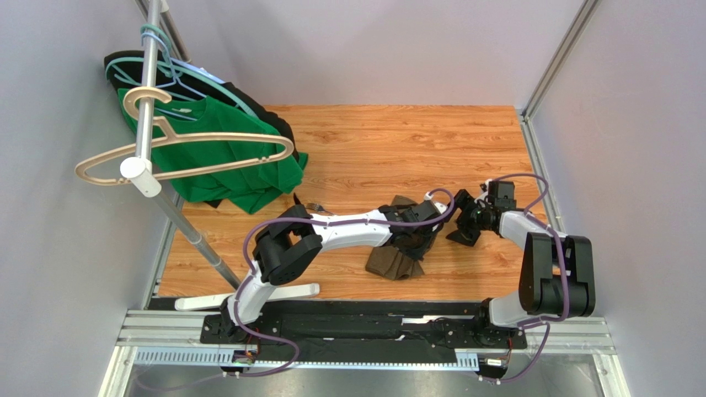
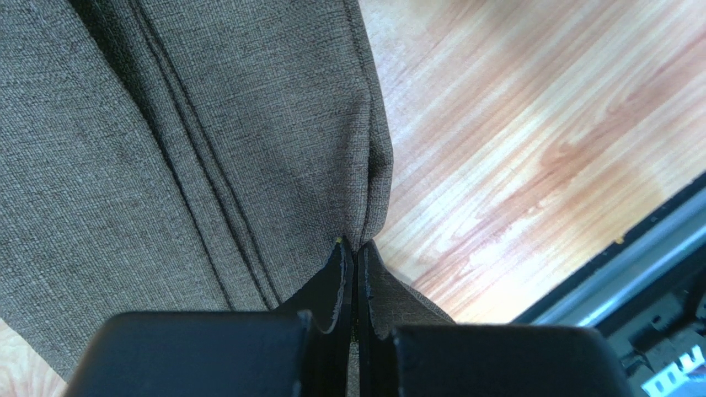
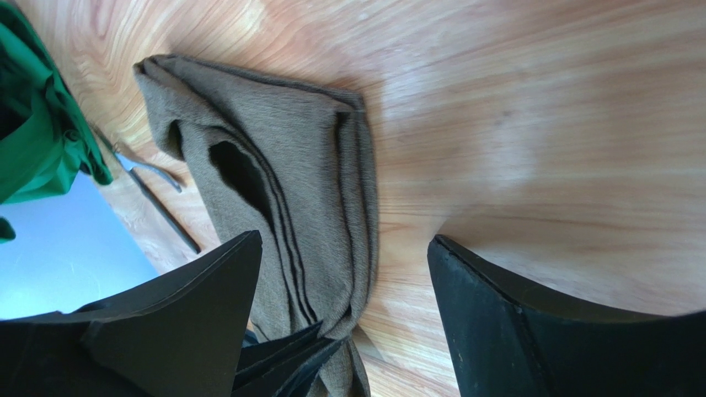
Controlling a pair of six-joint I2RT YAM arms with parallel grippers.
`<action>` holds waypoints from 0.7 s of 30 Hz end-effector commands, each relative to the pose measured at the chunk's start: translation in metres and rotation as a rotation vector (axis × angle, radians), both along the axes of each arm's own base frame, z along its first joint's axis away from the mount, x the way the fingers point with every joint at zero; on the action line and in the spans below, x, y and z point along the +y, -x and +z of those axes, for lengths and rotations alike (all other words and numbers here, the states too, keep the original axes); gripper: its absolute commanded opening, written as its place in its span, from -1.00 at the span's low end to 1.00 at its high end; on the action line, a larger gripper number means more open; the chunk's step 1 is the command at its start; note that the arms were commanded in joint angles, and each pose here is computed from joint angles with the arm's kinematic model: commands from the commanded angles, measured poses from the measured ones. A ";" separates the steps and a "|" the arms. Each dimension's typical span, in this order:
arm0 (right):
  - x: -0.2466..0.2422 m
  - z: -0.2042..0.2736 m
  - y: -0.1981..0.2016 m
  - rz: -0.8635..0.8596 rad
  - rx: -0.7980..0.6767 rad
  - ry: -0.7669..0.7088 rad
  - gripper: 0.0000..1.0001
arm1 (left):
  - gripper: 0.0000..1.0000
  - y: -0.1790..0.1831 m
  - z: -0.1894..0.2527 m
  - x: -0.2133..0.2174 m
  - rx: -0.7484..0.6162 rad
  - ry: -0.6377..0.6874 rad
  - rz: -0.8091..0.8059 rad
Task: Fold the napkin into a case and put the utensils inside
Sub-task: Pick up the 2/3-rectangle-folded napkin from the center of the board.
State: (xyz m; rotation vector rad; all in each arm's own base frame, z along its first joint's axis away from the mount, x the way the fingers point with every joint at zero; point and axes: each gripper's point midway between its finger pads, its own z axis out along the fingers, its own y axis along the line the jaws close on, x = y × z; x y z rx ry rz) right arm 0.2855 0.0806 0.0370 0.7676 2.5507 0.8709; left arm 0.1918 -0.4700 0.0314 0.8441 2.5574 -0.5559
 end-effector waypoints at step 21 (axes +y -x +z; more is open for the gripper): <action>0.013 -0.012 -0.006 0.035 -0.023 0.050 0.28 | -1.00 0.004 0.072 -0.023 0.042 0.288 -0.033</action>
